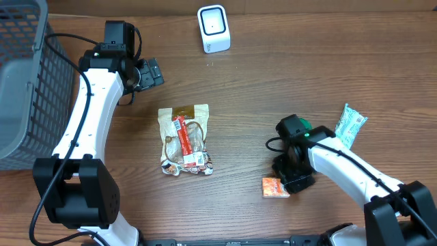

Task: Scan the item barcode
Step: 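Move the right gripper down to the orange Kleenex box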

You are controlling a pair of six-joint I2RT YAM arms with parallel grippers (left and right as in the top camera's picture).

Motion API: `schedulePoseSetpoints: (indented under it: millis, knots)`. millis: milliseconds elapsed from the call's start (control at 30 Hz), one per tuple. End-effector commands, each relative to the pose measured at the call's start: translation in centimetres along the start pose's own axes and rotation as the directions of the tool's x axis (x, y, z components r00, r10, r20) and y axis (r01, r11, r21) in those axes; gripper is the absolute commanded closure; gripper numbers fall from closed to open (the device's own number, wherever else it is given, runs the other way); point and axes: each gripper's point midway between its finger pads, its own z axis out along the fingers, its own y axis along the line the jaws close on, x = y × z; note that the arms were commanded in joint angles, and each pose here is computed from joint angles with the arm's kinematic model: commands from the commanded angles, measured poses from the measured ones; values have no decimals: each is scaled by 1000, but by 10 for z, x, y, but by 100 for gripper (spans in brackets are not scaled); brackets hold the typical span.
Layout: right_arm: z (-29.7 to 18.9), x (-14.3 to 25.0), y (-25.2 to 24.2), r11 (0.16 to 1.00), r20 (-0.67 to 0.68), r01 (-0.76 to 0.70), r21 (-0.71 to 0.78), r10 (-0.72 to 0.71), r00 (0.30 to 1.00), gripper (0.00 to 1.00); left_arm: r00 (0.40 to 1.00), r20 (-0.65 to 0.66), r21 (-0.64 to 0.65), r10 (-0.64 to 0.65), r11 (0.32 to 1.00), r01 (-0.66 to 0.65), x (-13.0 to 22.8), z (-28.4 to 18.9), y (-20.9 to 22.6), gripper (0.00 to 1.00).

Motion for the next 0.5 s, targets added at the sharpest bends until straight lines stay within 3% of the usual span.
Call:
schedulePoseSetpoints:
  millis: [0,167,267,467]
  knots:
    - [3,9,10,997,-25,-65,-49,64,998,56,999,33,24,-7,1000,6,-8,-12,-6,0]
    - [3,12,30,991,-12,-3,-131,1,1000,56,999,33,24,-6,1000,6,-8,-12,-6,0]
    - [0,18,52,968,13,129,-216,-129,992,55,999,33,24,-7,1000,6,-8,-12,-6,0]
    - [-12,39,97,828,128,415,-376,-397,909,41,999,33,24,-7,1000,6,-8,-12,-6,0]
